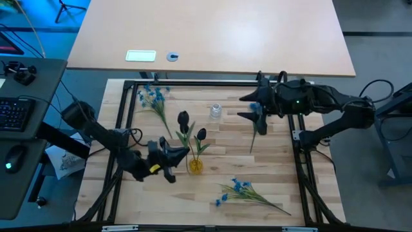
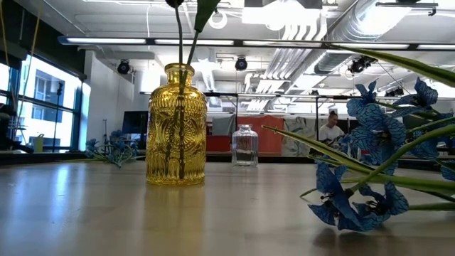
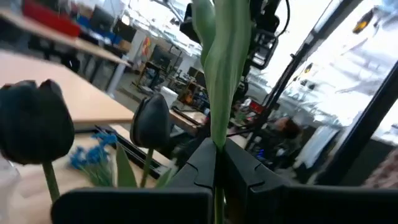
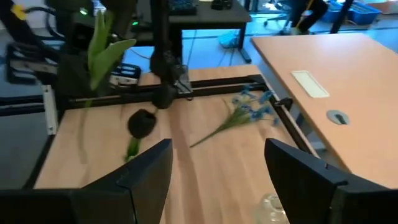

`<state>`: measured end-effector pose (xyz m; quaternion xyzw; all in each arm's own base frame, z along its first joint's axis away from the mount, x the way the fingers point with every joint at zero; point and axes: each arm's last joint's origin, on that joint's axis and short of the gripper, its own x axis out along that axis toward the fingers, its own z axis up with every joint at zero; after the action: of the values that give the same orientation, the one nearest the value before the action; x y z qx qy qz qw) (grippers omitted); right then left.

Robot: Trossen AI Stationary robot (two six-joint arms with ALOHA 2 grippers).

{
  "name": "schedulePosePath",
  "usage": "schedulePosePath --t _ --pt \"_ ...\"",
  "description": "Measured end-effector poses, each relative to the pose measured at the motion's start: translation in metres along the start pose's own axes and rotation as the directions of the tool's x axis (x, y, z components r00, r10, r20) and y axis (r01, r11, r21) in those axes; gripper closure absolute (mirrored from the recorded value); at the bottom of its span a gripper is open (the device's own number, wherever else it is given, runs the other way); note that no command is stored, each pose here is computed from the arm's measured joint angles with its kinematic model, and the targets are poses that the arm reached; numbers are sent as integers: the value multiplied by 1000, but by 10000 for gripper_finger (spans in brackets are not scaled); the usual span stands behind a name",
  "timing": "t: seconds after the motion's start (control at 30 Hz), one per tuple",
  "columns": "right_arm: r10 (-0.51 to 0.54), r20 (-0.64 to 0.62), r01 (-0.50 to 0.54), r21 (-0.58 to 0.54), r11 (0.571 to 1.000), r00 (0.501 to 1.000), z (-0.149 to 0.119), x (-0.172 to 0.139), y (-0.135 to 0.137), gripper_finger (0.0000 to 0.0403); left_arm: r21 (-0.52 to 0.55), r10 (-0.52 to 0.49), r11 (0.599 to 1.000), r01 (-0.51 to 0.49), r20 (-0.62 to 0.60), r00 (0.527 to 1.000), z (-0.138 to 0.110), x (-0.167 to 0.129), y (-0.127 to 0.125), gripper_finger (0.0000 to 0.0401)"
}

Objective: Sort flowers into vase by color
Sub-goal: Put the black flower into the yellow vase

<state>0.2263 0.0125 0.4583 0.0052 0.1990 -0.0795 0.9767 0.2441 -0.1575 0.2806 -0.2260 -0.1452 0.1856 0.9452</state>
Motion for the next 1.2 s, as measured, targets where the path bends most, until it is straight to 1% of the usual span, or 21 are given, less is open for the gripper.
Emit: schedulePosePath --t 0.07,0.13,0.23,0.3,0.37,0.47,0.53,0.63,0.67,0.73,0.87,1.0,1.07,1.17,1.2 --pt "12 0 -12 -3 1000 1000 0 -1 3 151 70 -18 997 17 21 1000 -2 6 2 401" --pt "17 1 -17 -3 1000 1000 0 -1 5 151 137 -59 989 53 35 998 -2 12 4 401" --pt "-2 3 2 24 1000 1000 0 -1 6 151 176 -128 977 117 51 990 0 19 6 401" --pt "-25 5 25 46 999 1000 0 -1 5 151 179 -139 976 127 55 989 1 21 7 401" --pt "-29 5 29 71 997 1000 0 -1 5 151 179 -127 977 116 53 991 1 20 7 401" --pt "-28 5 27 119 993 1000 0 -1 5 151 191 -103 977 91 53 993 -3 11 10 401" --pt "-19 8 18 147 989 1000 0 -1 5 151 171 -117 980 102 77 990 -5 1 16 401" --pt "-16 24 11 171 985 1000 1 -1 5 151 130 -166 980 151 113 980 -8 -12 32 401" --pt "-15 32 10 172 985 999 2 -1 6 151 133 -194 975 178 120 974 -9 -14 38 401" --pt "-21 46 13 172 985 999 4 -1 5 151 157 -248 961 229 116 962 -10 -9 45 401" --pt "-48 57 36 187 982 997 5 -1 5 151 164 -347 930 328 105 932 -11 5 53 401" --pt "-59 57 46 213 976 997 5 -1 4 151 167 -359 926 339 107 927 -10 10 56 401" --pt "-59 57 46 215 976 997 5 -1 4 151 207 -367 917 342 98 925 -11 9 55 401" --pt "-69 52 56 221 974 996 3 1 5 151 343 -375 877 338 48 926 -17 7 54 401" --pt "-69 48 57 221 974 996 2 2 5 151 372 -374 865 338 28 927 -19 7 54 401"
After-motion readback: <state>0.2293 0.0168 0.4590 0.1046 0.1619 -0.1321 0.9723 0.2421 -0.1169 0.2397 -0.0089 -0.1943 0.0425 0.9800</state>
